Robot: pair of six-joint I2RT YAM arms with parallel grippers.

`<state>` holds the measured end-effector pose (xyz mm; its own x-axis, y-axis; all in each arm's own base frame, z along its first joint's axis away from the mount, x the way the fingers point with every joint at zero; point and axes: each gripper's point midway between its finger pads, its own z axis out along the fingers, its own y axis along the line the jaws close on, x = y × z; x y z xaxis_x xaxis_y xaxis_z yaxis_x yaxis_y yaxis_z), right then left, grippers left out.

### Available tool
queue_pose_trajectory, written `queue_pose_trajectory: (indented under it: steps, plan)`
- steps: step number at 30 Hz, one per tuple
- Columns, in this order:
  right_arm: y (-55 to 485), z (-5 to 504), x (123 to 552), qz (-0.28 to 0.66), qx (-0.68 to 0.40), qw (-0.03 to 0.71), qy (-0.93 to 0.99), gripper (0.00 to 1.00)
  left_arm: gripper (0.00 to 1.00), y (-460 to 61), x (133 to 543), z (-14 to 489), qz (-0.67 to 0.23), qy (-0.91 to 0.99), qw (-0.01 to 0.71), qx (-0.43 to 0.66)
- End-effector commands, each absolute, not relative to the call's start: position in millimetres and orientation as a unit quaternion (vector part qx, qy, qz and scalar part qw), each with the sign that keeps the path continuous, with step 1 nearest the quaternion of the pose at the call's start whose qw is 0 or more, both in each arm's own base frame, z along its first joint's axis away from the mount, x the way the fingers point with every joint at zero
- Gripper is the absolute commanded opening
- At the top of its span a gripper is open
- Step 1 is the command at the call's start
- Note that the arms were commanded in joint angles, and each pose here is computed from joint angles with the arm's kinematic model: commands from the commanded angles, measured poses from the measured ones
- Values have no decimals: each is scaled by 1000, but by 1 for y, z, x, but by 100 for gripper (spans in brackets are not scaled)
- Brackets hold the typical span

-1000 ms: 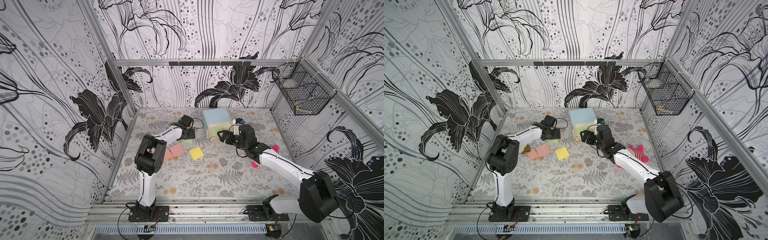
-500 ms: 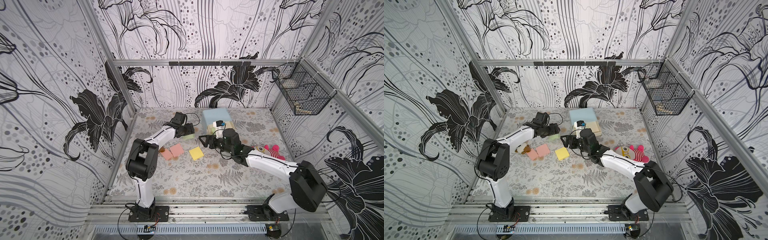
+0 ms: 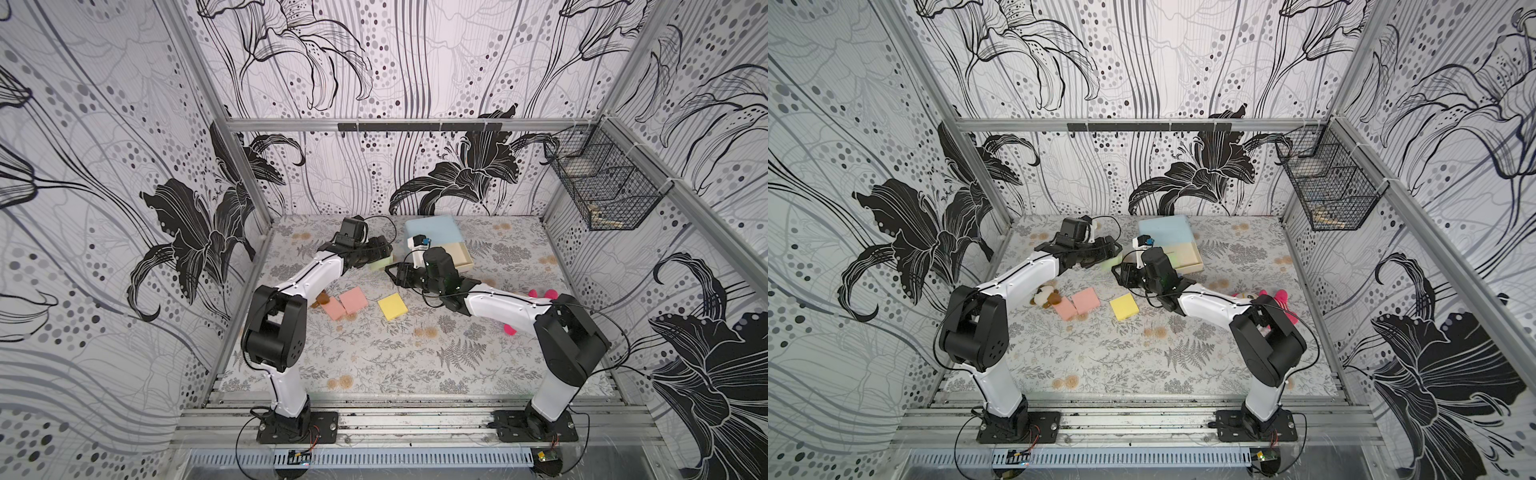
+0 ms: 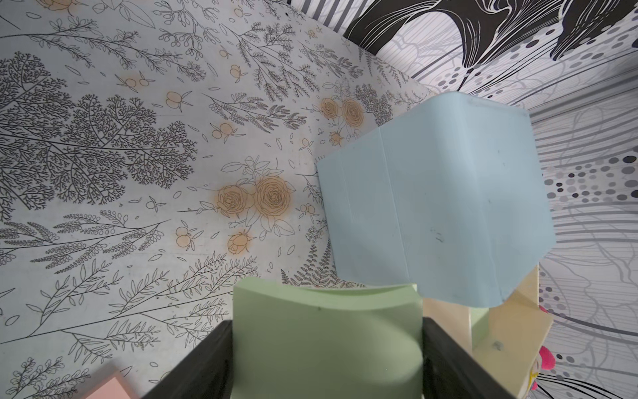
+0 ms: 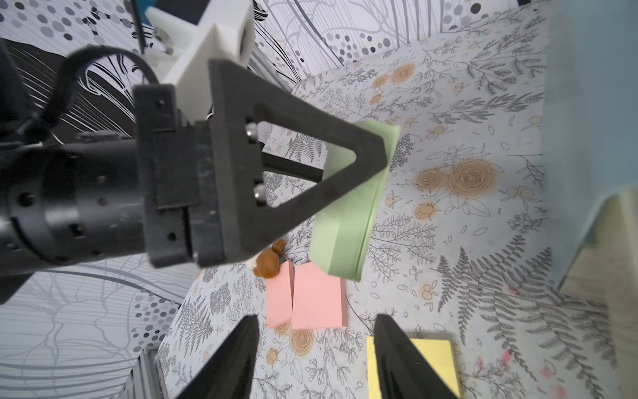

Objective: Please put the sticky notes in the drawer by color
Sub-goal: Pick up the sticky notes from the center of the board.

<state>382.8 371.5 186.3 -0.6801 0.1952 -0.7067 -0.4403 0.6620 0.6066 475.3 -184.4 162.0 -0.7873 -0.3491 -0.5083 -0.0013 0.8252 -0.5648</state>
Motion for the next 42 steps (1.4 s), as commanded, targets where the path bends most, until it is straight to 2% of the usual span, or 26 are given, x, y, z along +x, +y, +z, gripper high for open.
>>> queue_pose_trajectory:
  steps: [1,16,26,32,34,36,42]
  plan:
    - [383,196,391,414,-76,398,815,59,82,-186,477,187,-304,885,339,-93]
    - [396,188,410,406,-68,391,823,38,82,-184,473,190,-306,885,339,-91]
    - [396,188,409,405,-68,387,825,13,82,-182,474,188,-303,886,340,-92]
    - [396,191,407,408,-68,386,824,2,84,-181,474,190,-303,884,343,-92]
    - [395,194,406,409,-69,388,823,0,88,-181,474,192,-303,882,348,-93]
    - [393,197,405,409,-69,391,822,0,97,-178,475,197,-301,879,358,-95]
    - [386,221,399,415,-72,408,810,0,97,-155,472,236,-276,851,431,-119]
